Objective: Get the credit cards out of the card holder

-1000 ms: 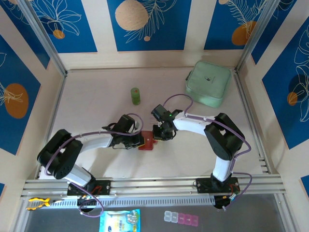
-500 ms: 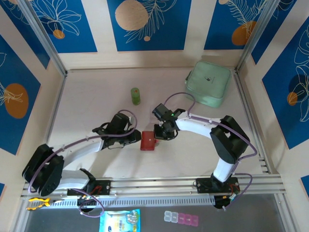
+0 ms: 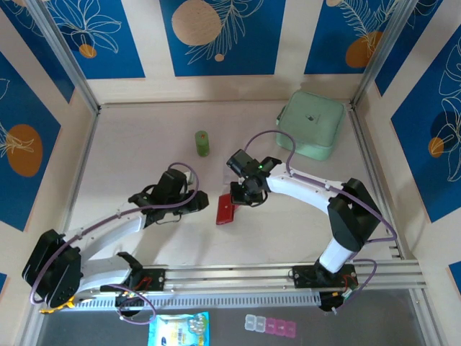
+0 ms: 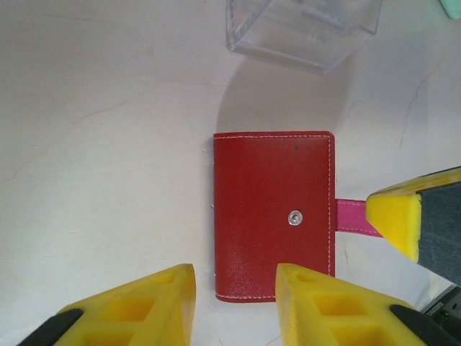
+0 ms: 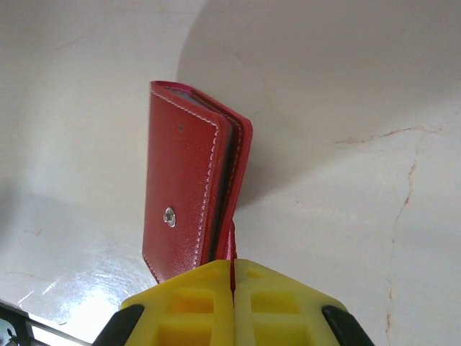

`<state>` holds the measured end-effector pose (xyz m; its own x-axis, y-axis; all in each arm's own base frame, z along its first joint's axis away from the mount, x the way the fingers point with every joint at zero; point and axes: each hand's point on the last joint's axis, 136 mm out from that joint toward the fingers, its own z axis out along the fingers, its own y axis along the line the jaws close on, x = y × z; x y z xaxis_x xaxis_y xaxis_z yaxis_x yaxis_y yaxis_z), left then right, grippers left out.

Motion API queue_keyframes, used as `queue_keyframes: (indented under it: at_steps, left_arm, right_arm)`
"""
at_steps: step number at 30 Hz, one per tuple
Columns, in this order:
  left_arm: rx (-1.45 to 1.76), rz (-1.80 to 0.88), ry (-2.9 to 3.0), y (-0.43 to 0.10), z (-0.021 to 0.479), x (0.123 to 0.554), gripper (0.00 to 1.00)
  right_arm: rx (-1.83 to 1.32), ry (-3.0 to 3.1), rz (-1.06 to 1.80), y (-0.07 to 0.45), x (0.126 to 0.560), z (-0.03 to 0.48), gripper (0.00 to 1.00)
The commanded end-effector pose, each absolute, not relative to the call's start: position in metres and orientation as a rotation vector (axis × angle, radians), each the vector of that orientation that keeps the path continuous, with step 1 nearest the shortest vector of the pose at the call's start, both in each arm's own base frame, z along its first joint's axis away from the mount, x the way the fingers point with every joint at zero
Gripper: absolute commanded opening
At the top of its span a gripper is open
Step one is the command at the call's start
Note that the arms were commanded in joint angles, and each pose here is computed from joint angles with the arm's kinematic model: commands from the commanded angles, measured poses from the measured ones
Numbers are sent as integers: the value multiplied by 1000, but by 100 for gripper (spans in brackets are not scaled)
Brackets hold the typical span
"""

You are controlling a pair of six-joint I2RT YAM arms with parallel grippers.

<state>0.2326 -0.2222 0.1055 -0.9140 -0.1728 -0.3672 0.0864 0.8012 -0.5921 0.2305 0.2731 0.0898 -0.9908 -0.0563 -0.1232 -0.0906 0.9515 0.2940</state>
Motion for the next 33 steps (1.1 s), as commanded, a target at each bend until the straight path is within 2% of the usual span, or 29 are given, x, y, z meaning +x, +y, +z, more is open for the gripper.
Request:
queue_keyframes:
  at_steps: [1, 16, 22, 33]
  left_arm:
    - [-43, -862, 2570, -216, 108, 229, 39]
    - [32, -863, 2553, -216, 109, 226, 48]
    - [67, -926, 2571, -230, 103, 228, 47]
    - [63, -1045, 2701, -259, 65, 224, 28]
  right_arm:
    - [-148, 2981, 415, 271, 225, 109, 2]
    - [-288, 2956, 360, 300, 225, 133, 2]
    - [-319, 2953, 255, 287, 221, 135, 2]
    - [-198, 2977, 143, 233, 219, 109, 3]
